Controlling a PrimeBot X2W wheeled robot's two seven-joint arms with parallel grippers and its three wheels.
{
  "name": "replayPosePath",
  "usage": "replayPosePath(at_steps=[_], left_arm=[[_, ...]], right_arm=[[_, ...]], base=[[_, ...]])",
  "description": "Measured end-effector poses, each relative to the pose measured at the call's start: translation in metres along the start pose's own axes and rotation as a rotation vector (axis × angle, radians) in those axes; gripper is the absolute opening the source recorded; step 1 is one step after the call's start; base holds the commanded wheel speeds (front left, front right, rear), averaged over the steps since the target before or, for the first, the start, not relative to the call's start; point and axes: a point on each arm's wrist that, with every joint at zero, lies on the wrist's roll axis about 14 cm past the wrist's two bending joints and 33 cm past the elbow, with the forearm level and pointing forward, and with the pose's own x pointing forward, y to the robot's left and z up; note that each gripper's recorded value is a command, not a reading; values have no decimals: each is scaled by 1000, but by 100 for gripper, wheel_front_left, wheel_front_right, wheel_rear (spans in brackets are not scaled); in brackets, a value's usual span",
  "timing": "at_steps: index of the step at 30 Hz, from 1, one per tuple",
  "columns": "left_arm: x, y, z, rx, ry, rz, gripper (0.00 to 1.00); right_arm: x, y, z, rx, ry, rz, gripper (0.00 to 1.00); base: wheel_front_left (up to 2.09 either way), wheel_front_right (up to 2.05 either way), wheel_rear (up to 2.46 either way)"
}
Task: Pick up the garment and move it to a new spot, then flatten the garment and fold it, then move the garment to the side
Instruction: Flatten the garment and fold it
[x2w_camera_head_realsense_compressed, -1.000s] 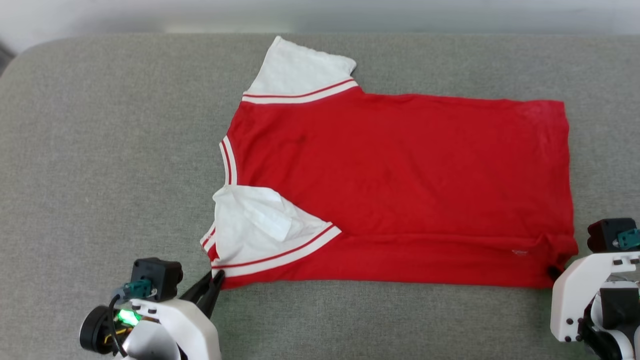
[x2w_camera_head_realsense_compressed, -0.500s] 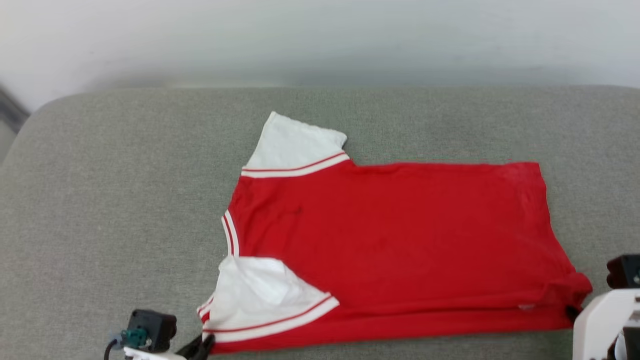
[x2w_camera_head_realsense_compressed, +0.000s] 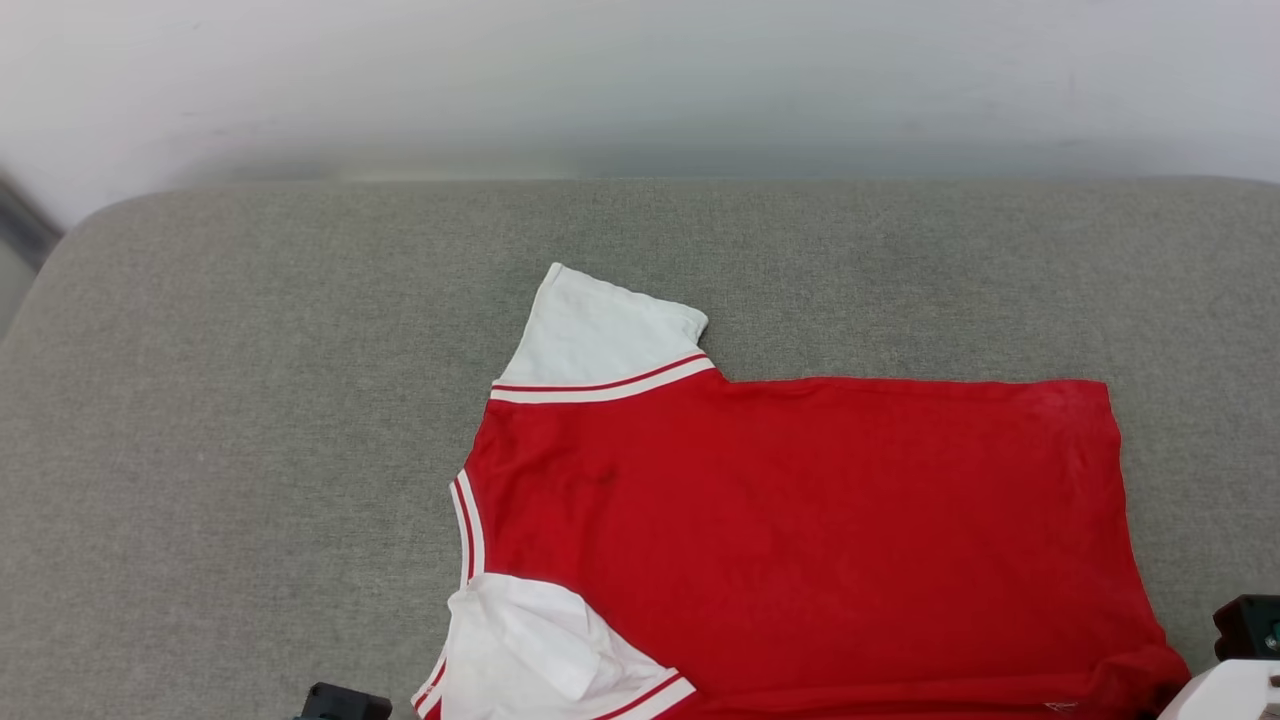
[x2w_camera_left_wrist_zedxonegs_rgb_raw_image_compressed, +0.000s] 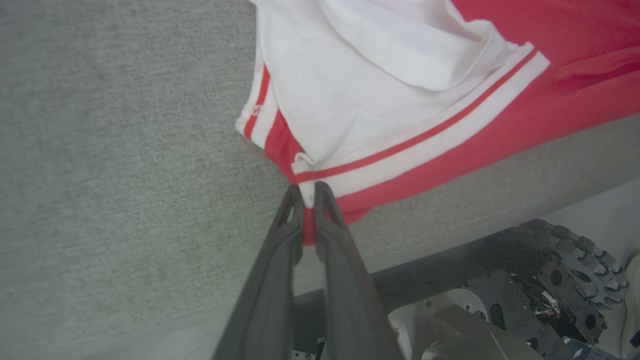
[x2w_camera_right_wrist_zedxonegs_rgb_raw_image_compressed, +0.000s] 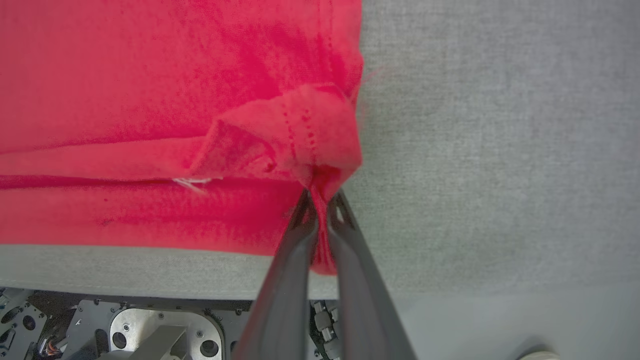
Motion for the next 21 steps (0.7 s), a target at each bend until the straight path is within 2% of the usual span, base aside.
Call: replayPosePath(at_steps=[4,5,6,7,8,9,14,21], left_arm=[[6,-3,-5,-12,18,-14,0],[8,-2,-6,-11,23,-13,32],[9,-1,-8,-10,29,-10,70],[10,0,-9,-5,32,-10,100],[11,2,-8,-3,29,-3,100],[12,4,-6,1,16,4,100],[17,7,23,-8,-116,19,100],[7,24,78,30,-372,80,100]], right_arm=[[7,-2,-7,-3,20,-8,0],[9,-2,-7,-2,22,-7,0],[11,-1,-7,-2,24,-5,0],[12,0,-8,-1,27,-3,11],[13,0,-9,0,30,-1,40],[14,0,-9,2,28,0,100],[13,1,4,10,-25,5,100],[-7,11,54,30,-247,51,100]], base=[[0,0,0],[0,0,0],[0,0,0],[0,0,0],[0,0,0],[0,0,0],[0,0,0],[0,0,0]])
